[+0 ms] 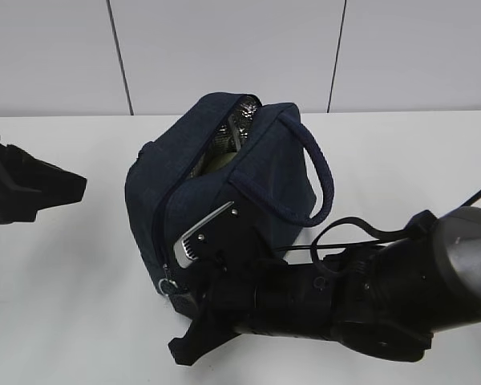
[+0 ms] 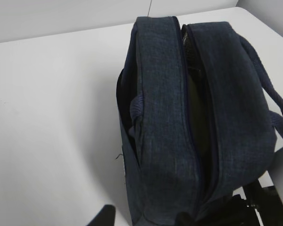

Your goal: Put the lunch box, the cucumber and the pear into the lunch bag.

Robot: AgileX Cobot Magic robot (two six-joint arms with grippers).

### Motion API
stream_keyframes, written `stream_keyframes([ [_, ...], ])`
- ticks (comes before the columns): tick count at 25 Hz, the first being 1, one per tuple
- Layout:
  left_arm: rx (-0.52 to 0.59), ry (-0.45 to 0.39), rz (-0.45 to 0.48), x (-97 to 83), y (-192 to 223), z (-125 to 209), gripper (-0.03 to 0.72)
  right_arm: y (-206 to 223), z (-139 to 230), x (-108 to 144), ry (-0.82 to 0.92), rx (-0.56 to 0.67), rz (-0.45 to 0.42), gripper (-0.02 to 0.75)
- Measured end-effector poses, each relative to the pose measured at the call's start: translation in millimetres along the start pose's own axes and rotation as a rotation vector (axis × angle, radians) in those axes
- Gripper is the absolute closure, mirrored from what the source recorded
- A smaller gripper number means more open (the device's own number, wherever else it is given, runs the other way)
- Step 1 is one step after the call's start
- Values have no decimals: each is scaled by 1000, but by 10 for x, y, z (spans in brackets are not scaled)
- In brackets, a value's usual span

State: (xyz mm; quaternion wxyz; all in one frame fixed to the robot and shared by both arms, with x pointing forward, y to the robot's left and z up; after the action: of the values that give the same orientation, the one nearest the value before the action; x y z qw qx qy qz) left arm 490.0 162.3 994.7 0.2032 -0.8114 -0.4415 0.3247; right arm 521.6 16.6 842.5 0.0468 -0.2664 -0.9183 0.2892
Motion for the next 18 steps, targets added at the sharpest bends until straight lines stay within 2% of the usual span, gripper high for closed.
stream_keyframes([
  [2, 0, 0, 0, 0, 0, 0, 447, 0, 0, -1, 1, 0, 1, 738],
  [18, 0, 1, 0, 1, 0, 0, 447, -95, -68, -37, -28, 16, 19, 738],
])
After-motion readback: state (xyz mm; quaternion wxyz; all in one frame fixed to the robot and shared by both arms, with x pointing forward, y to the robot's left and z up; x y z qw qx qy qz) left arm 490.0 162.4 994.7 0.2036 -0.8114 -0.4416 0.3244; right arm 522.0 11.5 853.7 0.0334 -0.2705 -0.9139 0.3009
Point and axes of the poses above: a point on each arm's last joint axis where the gripper is mounted, y pointing out along that axis toward the gripper, x along the wrist's bending axis when the last joint is at zero, z = x × y, the point moved 9 cm from there along y, pointing out along that axis toward the gripper, and after that the axes turned 14 degrees about -y, right-handed, at the moved point
